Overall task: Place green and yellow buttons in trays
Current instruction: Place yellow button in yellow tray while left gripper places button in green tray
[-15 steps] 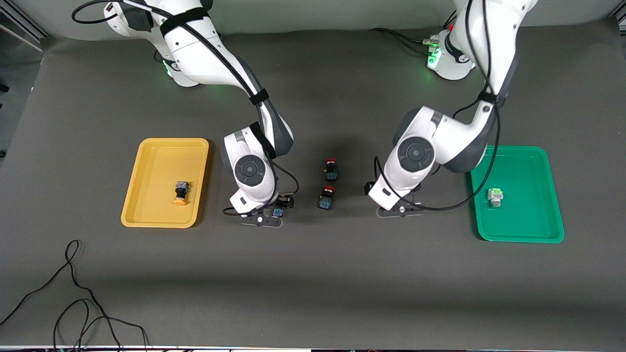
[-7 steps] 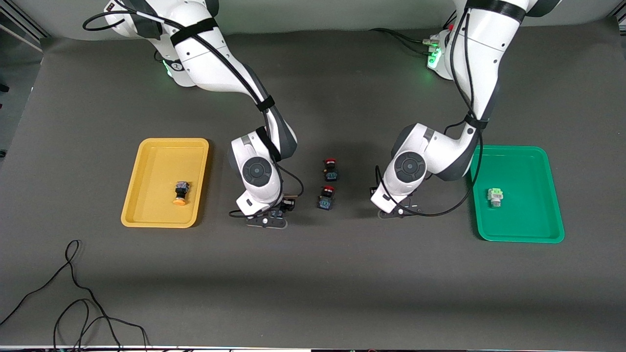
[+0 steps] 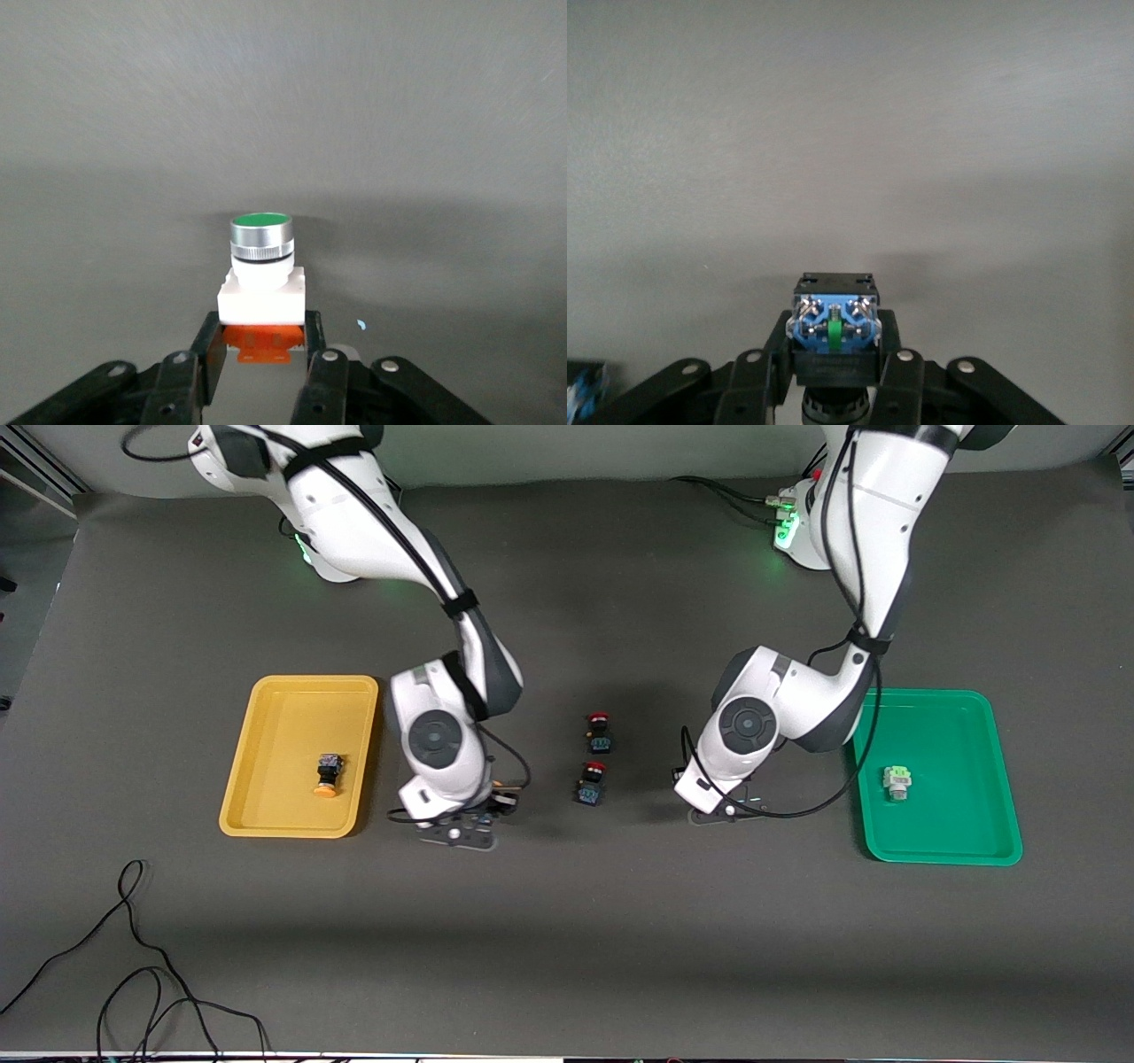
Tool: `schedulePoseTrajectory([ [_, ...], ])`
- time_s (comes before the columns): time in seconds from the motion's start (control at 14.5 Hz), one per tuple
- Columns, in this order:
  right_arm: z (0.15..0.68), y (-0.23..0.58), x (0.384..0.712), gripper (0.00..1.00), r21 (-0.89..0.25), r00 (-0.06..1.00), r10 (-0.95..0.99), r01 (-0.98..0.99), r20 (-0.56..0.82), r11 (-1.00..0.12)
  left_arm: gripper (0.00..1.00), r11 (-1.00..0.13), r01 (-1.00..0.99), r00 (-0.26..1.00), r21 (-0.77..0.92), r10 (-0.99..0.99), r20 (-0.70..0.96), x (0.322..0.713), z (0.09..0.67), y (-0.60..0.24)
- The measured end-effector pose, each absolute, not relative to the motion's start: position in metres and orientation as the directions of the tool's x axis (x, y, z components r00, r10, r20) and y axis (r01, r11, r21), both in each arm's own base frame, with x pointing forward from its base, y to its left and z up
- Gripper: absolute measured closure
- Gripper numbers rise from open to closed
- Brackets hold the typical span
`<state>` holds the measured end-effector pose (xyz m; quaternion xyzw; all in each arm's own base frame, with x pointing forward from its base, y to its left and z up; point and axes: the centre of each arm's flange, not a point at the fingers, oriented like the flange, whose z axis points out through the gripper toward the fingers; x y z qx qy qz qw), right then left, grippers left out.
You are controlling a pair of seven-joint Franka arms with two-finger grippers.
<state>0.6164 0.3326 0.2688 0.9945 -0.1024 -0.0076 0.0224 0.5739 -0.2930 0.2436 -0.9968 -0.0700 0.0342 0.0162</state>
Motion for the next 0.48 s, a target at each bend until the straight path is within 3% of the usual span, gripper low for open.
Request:
schedulePoseTrajectory([
  [0.28, 0.378, 0.236, 0.629, 0.6, 0.038, 0.985, -0.156, -0.154, -0.068, -0.987, 0.6, -0.986, 0.165, 0.981, -0.033, 0.168, -0.098, 0.592, 0.359, -0.223],
  [0.48, 0.407, 0.144, 0.627, 0.6, 0.017, 0.992, -0.096, -0.095, -0.085, -0.995, 0.6, -0.996, 0.082, 0.977, -0.024, 0.085, -0.196, 0.592, 0.413, -0.105],
])
